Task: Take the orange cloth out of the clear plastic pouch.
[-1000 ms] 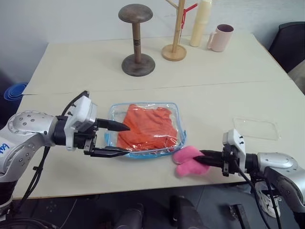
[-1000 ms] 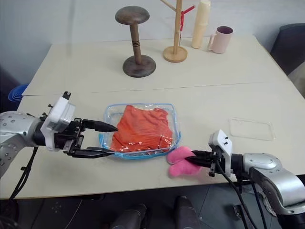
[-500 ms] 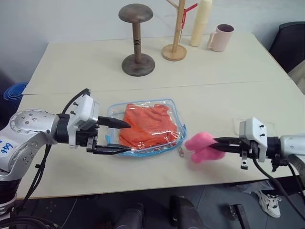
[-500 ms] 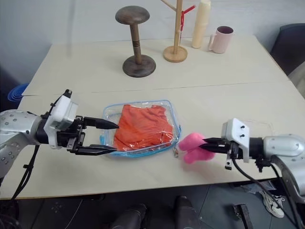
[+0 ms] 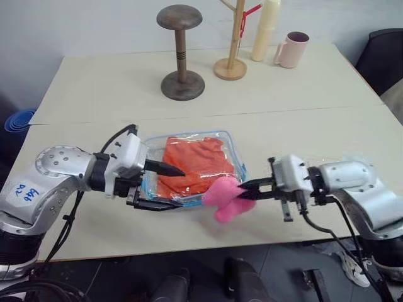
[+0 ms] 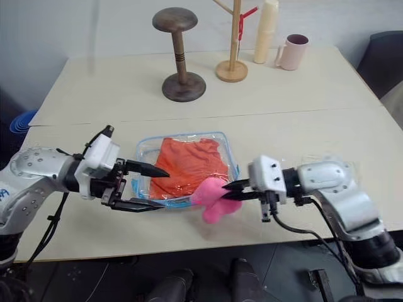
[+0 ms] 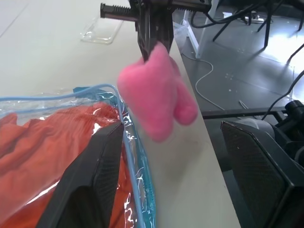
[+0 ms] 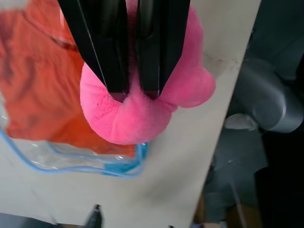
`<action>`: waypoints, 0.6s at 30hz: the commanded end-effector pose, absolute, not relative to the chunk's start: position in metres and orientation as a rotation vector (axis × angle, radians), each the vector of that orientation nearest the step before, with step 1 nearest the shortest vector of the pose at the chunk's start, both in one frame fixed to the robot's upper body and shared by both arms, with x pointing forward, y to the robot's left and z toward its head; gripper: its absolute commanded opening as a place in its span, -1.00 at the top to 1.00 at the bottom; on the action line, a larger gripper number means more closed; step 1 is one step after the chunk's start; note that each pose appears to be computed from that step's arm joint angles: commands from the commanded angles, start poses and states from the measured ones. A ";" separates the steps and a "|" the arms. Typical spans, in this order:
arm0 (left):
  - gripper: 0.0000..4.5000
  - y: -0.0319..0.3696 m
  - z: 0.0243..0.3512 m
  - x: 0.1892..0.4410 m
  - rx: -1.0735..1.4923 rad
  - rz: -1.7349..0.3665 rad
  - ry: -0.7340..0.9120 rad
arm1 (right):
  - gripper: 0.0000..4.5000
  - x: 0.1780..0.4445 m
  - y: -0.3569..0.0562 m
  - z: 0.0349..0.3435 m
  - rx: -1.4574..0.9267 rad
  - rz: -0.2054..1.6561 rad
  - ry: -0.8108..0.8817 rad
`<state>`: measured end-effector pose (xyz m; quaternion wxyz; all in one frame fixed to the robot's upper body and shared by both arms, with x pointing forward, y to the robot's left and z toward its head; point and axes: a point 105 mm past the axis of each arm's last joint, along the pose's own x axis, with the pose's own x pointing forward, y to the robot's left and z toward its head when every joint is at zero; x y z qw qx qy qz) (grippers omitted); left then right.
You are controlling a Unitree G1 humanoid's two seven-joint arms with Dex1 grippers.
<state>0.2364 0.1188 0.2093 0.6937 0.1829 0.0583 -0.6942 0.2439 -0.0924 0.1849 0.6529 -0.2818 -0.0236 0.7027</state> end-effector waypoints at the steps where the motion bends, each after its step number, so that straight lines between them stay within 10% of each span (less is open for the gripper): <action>1: -0.52 0.110 0.211 0.233 0.445 -1.585 0.100 | 0.99 0.244 -0.079 0.168 -0.711 1.690 -0.048; 6: -0.52 0.106 0.203 0.231 0.444 -1.611 0.125 | 0.99 0.258 -0.072 0.134 -0.776 1.692 -0.001; 18: -0.52 0.091 0.194 0.238 0.471 -1.664 0.120 | -0.74 0.241 -0.079 0.162 -0.753 1.599 -0.089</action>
